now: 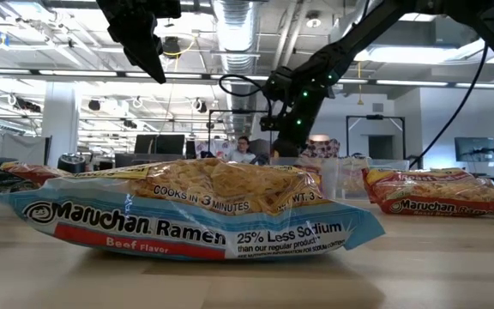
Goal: Sort Maruchan noodles
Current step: Put the red noodle pack into the left transparent bin
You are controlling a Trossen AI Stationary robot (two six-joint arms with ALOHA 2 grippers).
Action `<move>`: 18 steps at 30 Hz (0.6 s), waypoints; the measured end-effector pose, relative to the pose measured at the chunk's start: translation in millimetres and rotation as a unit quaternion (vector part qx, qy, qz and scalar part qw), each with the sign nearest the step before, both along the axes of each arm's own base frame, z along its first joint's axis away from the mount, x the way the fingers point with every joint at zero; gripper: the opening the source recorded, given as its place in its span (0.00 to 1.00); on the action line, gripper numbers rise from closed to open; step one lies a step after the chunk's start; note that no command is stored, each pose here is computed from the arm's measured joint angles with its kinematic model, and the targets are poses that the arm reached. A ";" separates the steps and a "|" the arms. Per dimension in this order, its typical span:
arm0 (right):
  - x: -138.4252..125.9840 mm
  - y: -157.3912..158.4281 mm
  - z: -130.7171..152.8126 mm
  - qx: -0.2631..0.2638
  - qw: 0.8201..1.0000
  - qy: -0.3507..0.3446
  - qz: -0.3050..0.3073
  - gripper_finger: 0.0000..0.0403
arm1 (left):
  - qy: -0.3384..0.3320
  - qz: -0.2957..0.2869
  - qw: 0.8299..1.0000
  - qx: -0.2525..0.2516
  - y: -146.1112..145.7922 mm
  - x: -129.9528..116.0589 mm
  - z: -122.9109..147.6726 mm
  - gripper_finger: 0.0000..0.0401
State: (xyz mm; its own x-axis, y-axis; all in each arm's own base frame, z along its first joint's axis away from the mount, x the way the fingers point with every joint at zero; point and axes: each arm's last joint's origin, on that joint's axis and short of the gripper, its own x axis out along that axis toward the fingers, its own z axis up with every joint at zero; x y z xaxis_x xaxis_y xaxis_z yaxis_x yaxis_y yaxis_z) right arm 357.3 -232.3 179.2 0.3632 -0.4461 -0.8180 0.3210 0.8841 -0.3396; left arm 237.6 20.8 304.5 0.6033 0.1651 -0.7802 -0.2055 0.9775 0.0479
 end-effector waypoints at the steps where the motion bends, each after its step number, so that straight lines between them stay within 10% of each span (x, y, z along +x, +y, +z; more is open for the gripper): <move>1: 0.0 0.5 -0.2 0.001 1.000 0.002 0.000 0.27 | 0.000 0.000 1.000 0.000 0.0 0.0 0.0 0.31; 18: -11.2 -8.7 -2.5 0.023 0.997 0.001 -0.077 0.27 | 0.000 0.000 1.000 0.000 0.0 0.0 0.0 0.31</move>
State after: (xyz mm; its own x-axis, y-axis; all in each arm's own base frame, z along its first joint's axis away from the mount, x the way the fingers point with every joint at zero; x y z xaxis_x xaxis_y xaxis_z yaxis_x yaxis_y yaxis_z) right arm 346.1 -241.0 176.7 0.2916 -0.4580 -0.8398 0.4543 0.8389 -0.2998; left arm 237.6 20.8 304.5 0.6035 0.1651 -0.7801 -0.2055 0.9775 0.0479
